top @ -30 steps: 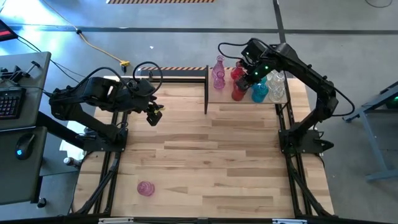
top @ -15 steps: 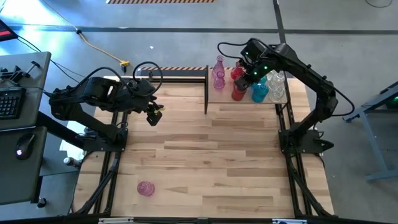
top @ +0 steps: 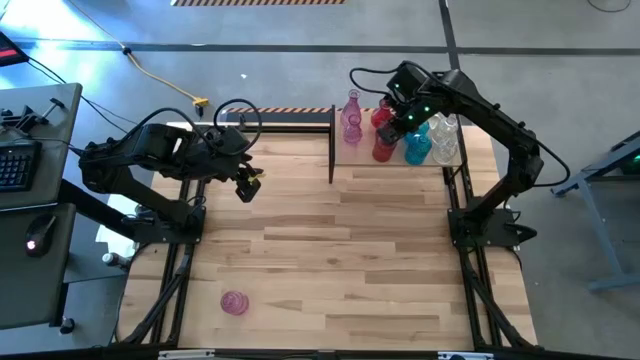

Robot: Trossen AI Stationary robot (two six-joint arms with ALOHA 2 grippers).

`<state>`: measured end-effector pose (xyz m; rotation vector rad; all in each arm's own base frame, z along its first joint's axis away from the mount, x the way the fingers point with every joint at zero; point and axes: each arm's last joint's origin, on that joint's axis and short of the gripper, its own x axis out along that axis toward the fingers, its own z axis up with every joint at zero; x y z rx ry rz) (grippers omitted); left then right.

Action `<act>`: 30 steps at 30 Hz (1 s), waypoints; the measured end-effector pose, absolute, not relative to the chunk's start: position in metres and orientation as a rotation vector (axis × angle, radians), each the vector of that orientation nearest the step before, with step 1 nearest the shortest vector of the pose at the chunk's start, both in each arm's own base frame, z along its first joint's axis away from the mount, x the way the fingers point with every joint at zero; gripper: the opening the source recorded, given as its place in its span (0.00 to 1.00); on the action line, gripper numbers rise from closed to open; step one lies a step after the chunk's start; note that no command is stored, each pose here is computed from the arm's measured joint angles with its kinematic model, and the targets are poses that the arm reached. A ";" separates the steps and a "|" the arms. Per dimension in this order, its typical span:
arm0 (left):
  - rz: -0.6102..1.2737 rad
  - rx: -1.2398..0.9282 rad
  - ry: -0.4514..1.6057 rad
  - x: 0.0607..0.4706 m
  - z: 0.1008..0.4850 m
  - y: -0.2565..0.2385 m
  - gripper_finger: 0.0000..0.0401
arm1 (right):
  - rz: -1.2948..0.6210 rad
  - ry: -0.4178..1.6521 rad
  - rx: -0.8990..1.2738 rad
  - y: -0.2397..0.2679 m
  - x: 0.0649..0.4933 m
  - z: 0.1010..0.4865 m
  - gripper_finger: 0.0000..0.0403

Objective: Sort vases onto shelf
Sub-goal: Put the red vase on the shelf aligned with the red vases

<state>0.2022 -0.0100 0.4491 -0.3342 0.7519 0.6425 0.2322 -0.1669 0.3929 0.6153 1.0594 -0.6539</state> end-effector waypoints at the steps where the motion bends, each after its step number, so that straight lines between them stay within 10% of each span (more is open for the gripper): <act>1: 0.643 -0.335 0.752 0.202 0.449 -0.010 0.53 | -0.662 1.062 0.610 -0.167 0.232 0.393 0.04; 30: 0.642 -0.333 0.753 0.202 0.449 -0.010 0.53 | -0.660 1.067 0.595 -0.167 0.232 0.393 0.04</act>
